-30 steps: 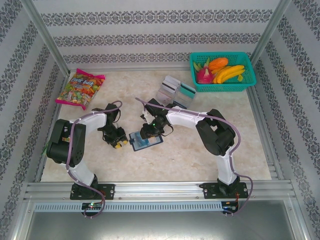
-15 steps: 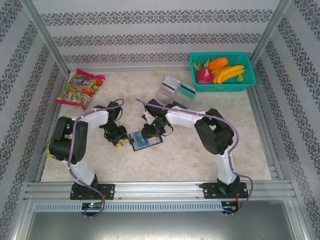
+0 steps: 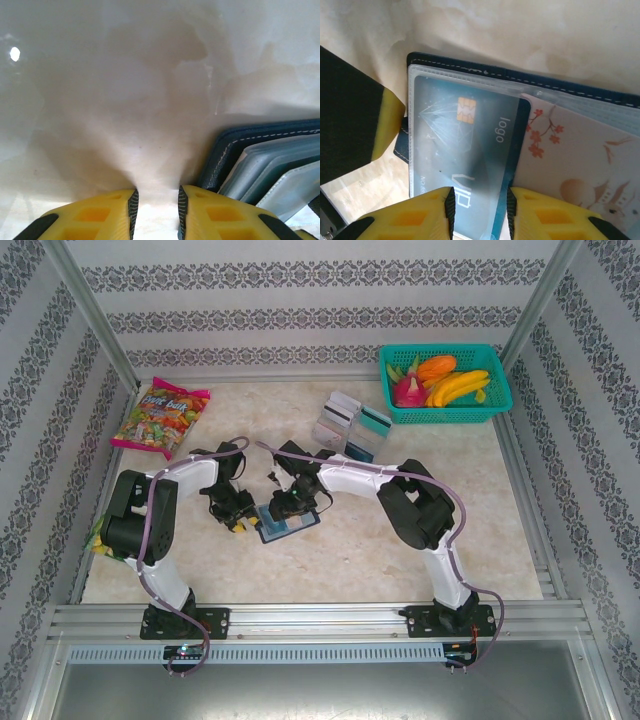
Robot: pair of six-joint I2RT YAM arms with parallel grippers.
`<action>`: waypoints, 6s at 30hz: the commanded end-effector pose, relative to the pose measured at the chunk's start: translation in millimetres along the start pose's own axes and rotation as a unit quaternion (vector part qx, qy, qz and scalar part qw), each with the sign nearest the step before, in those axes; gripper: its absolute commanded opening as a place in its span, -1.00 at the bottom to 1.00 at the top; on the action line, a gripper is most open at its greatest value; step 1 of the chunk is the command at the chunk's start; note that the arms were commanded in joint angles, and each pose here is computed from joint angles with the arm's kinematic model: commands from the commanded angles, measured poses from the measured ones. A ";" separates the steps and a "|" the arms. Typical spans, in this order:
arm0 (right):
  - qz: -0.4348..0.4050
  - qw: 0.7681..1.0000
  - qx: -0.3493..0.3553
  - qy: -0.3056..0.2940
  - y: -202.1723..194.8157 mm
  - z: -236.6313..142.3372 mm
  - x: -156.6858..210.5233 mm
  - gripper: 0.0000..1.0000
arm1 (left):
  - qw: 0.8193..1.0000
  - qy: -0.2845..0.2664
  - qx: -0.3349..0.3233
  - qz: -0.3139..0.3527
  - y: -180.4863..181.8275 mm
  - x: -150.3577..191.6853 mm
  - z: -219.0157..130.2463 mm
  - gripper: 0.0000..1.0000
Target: Put the credit cards into the card holder
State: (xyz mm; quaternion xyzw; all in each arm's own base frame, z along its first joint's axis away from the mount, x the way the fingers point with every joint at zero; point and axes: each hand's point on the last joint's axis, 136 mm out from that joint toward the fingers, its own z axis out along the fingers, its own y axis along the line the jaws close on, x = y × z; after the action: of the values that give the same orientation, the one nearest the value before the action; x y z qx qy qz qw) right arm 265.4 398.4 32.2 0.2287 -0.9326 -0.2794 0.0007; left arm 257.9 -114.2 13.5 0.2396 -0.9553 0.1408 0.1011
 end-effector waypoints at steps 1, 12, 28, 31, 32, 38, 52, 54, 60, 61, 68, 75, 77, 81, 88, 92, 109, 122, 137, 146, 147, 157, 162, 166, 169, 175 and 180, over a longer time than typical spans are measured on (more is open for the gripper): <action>0.001 1.000 -0.021 0.018 13.4 9.1 6.9 -0.31 | 0.991 -0.100 0.063 0.065 -41.3 -49.5 13.5 -0.36; 0.005 1.000 -0.021 -0.007 4.3 -13.8 3.5 -0.31 | 0.988 -0.118 0.059 0.079 -44.2 -52.9 -6.9 -0.36; -0.005 0.997 -0.024 -0.071 -4.8 -60.0 -25.9 -0.28 | 0.979 -0.161 0.081 0.095 -63.7 -72.3 -49.2 -0.28; -0.012 0.997 -0.030 -0.067 -3.8 -52.6 -33.5 -0.28 | 0.976 -0.167 0.101 0.101 -67.8 -68.0 -54.7 -0.27; -0.015 0.997 -0.035 -0.067 -2.1 -50.3 -35.9 -0.28 | 0.974 -0.168 0.105 0.106 -68.2 -65.7 -55.5 -0.27; -0.016 0.997 -0.042 -0.058 -6.8 -33.5 -40.2 -0.28 | 0.974 -0.171 0.089 0.117 -51.8 -52.8 -54.4 -0.26; 0.022 0.999 -0.016 -0.031 -48.1 -11.1 -7.9 -0.28 | 0.980 -0.134 0.108 0.096 -50.0 -6.4 -41.9 -0.25; 0.028 0.999 -0.009 -0.033 -55.0 -13.6 -1.6 -0.28 | 0.983 -0.126 0.092 0.092 -44.2 -1.4 -37.5 -0.26; 0.039 0.999 -0.005 -0.036 -62.1 -14.3 1.7 -0.28 | 0.990 -0.105 0.088 0.020 -37.1 11.5 -26.2 -0.28; 0.039 0.999 -0.006 -0.036 -60.4 -13.6 1.2 -0.27 | 0.989 -0.106 0.104 0.003 -41.9 14.3 -24.8 -0.28; 0.039 0.999 -0.001 -0.034 -59.2 -8.9 1.6 -0.27 | 0.966 -0.142 0.194 -0.099 -66.2 25.9 -30.2 -0.25; 0.036 0.999 0.001 -0.031 -58.8 -8.4 4.3 -0.28 | 0.935 -0.188 0.243 -0.176 -59.0 19.9 -22.1 -0.25; 0.034 0.999 0.002 -0.031 -57.6 -8.5 5.2 -0.28 | 0.924 -0.188 0.271 -0.195 -59.9 17.1 -16.8 -0.25; 0.032 0.999 0.002 -0.028 -56.4 -6.4 6.4 -0.27 | 0.917 -0.203 0.279 -0.202 -59.8 14.6 -19.2 -0.24; 0.031 0.999 0.002 -0.029 -55.3 -4.9 5.7 -0.27 | 0.910 -0.205 0.295 -0.208 -65.7 12.1 -22.3 -0.22; 0.029 0.999 0.004 -0.028 -55.4 -5.1 6.2 -0.28 | 0.911 -0.195 0.294 -0.213 -67.5 11.8 -14.1 -0.22; 0.031 0.999 0.013 -0.026 -60.6 -6.1 12.1 -0.28 | 0.906 -0.269 0.258 -0.202 -53.3 -11.2 -33.0 -0.21; 0.031 0.999 0.016 -0.022 -62.8 -4.3 14.2 -0.28 | 0.895 -0.289 0.266 -0.212 -41.3 -20.5 -47.1 -0.20; 0.027 0.999 0.020 -0.022 -61.9 -7.0 11.8 -0.27 | 0.942 -0.171 0.223 -0.184 -56.7 19.2 -7.8 -0.21; 0.030 0.999 0.022 -0.019 -64.4 -4.9 15.5 -0.28 | 0.944 -0.174 0.219 -0.175 -67.4 8.9 0.6 -0.21; 0.031 0.999 0.023 -0.017 -64.9 -4.1 16.1 -0.28 | 0.944 -0.180 0.216 -0.173 -67.0 7.5 -1.8 -0.21; 0.029 0.999 0.026 -0.012 -67.8 -3.2 20.6 -0.28 | 0.936 -0.209 0.220 -0.177 -72.8 -14.6 -3.3 -0.21; 0.032 0.999 0.028 -0.009 -70.6 -1.4 25.1 -0.28 | 0.934 -0.235 0.211 -0.168 -73.1 -25.1 -19.1 -0.21; 0.032 0.999 0.030 -0.007 -72.0 -0.1 27.1 -0.28 | 0.929 -0.248 0.215 -0.171 -70.0 -29.1 -28.1 -0.21; 0.033 0.999 0.030 -0.007 -72.2 0.0 26.6 -0.29 | 0.929 -0.249 0.215 -0.172 -69.0 -31.4 -28.7 -0.21; 0.032 0.999 0.031 -0.007 -71.4 -1.2 25.8 -0.28 | 0.932 -0.225 0.225 -0.176 -75.1 -31.5 -15.1 -0.22; 0.033 0.999 0.032 -0.004 -73.2 0.8 28.2 -0.28 | 0.926 -0.234 0.231 -0.184 -74.3 -38.9 -18.2 -0.22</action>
State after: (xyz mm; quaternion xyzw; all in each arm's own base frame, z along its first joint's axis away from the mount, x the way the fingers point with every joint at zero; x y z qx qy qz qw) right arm 300.3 356.5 26.8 0.1996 -0.9298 -0.3031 -0.0612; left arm 316.7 -157.1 29.6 0.4481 -0.8433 0.2604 -0.1424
